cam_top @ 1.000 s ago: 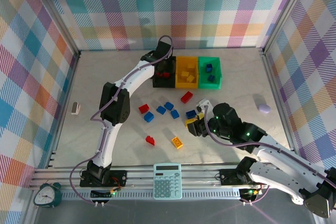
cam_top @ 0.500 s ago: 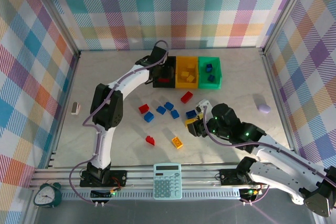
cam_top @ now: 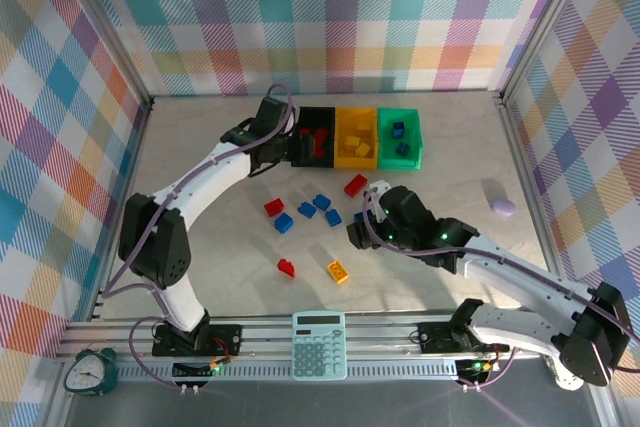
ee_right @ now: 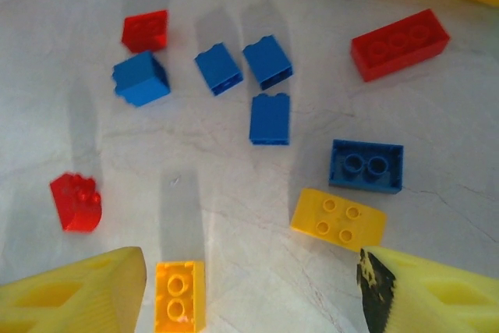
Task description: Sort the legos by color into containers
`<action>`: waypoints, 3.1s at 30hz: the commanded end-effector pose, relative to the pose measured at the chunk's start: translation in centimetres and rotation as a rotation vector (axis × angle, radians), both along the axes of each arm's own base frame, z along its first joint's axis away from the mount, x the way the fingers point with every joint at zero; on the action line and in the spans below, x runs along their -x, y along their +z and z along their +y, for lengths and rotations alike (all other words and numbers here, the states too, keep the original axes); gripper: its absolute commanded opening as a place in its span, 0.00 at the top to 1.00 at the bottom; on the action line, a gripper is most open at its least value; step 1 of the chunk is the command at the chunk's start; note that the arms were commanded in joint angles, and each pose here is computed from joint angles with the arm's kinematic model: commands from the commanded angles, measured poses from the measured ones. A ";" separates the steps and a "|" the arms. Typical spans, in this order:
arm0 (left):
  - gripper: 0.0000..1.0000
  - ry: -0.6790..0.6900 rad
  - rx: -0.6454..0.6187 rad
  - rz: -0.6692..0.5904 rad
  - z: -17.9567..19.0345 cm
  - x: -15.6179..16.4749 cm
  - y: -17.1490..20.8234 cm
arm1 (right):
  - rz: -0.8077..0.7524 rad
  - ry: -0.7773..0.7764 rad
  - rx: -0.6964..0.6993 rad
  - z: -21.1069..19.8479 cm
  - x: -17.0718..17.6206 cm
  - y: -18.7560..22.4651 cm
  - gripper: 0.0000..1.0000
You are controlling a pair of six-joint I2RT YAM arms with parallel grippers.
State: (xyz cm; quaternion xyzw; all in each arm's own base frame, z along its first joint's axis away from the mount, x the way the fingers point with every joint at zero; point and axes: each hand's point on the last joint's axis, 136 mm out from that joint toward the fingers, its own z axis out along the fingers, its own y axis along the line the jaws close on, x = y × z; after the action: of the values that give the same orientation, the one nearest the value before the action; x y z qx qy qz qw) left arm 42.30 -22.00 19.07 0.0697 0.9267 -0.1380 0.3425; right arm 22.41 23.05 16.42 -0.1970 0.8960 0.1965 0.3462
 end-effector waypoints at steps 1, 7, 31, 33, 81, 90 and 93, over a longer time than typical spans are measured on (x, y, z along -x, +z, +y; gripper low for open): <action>0.34 -0.067 0.022 -0.031 0.0 2.6 2.0 | -0.028 -0.168 -0.050 -0.1 -2.5 1.8 0.23; 0.34 -0.112 0.067 -0.085 0.3 6.6 4.0 | 0.050 -0.364 -0.041 -0.6 -5.8 0.5 0.12; 0.32 -0.118 0.246 -0.113 0.2 14.7 6.8 | 0.227 -0.897 -0.029 0.7 -15.2 -7.4 0.14; 0.32 -0.125 0.244 -0.114 0.1 14.9 6.8 | 0.239 -0.909 -0.012 0.8 -15.6 -8.1 0.15; 0.34 -0.142 0.260 -0.176 0.1 16.8 8.6 | 0.292 -0.753 -0.013 0.6 -16.3 -13.3 0.71; 0.34 -0.098 0.250 -0.193 0.0 16.3 8.1 | 0.188 -0.594 -0.062 1.0 -15.3 -8.2 0.73; 0.35 -0.074 0.233 -0.199 0.0 16.0 7.8 | 0.137 -0.508 -0.110 2.2 -15.6 -5.6 0.73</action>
State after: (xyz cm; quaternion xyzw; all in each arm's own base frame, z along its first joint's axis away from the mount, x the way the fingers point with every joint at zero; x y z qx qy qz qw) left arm 25.77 -22.01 26.99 0.0946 0.8655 -0.2562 0.4199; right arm 37.23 23.70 7.27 0.1132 0.9413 0.1216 0.2940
